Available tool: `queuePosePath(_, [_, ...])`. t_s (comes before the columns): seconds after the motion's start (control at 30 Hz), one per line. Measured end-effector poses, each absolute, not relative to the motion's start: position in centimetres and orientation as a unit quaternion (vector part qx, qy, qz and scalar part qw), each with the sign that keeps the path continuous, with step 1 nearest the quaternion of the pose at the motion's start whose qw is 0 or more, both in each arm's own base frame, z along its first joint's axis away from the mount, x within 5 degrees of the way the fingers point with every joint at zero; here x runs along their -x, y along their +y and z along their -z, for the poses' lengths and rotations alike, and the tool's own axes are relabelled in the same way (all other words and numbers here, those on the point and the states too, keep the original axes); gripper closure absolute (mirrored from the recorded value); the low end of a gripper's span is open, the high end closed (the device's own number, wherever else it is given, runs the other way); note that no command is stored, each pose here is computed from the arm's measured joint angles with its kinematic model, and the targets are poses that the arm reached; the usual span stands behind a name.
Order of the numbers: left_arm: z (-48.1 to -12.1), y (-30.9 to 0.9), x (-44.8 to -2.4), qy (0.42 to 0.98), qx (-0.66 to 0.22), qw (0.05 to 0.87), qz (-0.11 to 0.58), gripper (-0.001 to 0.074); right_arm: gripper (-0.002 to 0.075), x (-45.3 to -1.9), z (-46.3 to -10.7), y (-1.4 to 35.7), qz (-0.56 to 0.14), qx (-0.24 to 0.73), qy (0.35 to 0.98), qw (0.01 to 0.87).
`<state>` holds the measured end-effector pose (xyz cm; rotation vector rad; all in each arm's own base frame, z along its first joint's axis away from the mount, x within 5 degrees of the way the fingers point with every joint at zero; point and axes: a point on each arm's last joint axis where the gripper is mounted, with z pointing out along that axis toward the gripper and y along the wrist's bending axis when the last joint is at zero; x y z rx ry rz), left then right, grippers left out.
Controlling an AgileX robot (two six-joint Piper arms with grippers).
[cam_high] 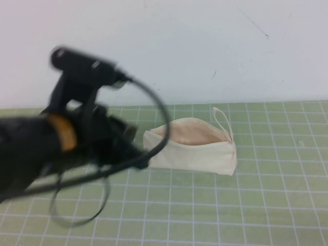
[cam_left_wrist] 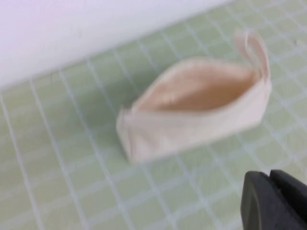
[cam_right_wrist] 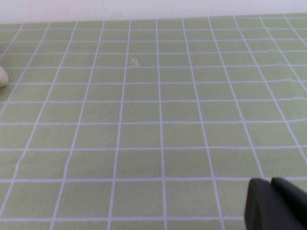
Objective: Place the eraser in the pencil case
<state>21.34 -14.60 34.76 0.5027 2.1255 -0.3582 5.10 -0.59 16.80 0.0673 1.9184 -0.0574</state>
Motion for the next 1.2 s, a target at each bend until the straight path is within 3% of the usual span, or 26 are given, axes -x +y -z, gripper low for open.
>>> queuePosePath(0.2, [-33.2, -12.4, -18.6, 0.89, -0.202, 0.393, 0.112, 0.0735, 0.0727, -5.1, -16.8, -0.6, 0.024, -0.029, 0.818, 0.573])
queuePosePath(0.43, [-33.9, -8.9, -15.0, 0.921, -0.196, 0.332, 0.049, 0.0736, 0.0727, -5.1, -16.8, -0.6, 0.024, -0.029, 0.818, 0.573])
queuePosePath(0.57, [-34.1, -7.1, -13.2, 0.897, -0.198, 0.391, 0.048, 0.0736, 0.0727, -5.1, -16.8, -0.6, 0.024, -0.029, 0.818, 0.573])
queuePosePath(0.7, [-32.2, -5.4, -11.9, 0.854, -0.2, 0.478, 0.059, 0.0736, 0.0727, -5.1, -16.8, -0.6, 0.024, -0.029, 0.818, 0.573])
queuePosePath(0.9, [-27.7, -2.8, -9.7, 0.794, -0.125, 0.591, 0.071, 0.0736, 0.0727, -5.1, -16.8, -0.6, 0.024, -0.029, 0.818, 0.573])
queuePosePath(1.2, [-21.6, -0.4, -6.5, 0.746, -0.003, 0.665, 0.043, 0.0736, 0.0727, -5.1, -16.8, -0.6, 0.024, -0.029, 0.818, 0.573])
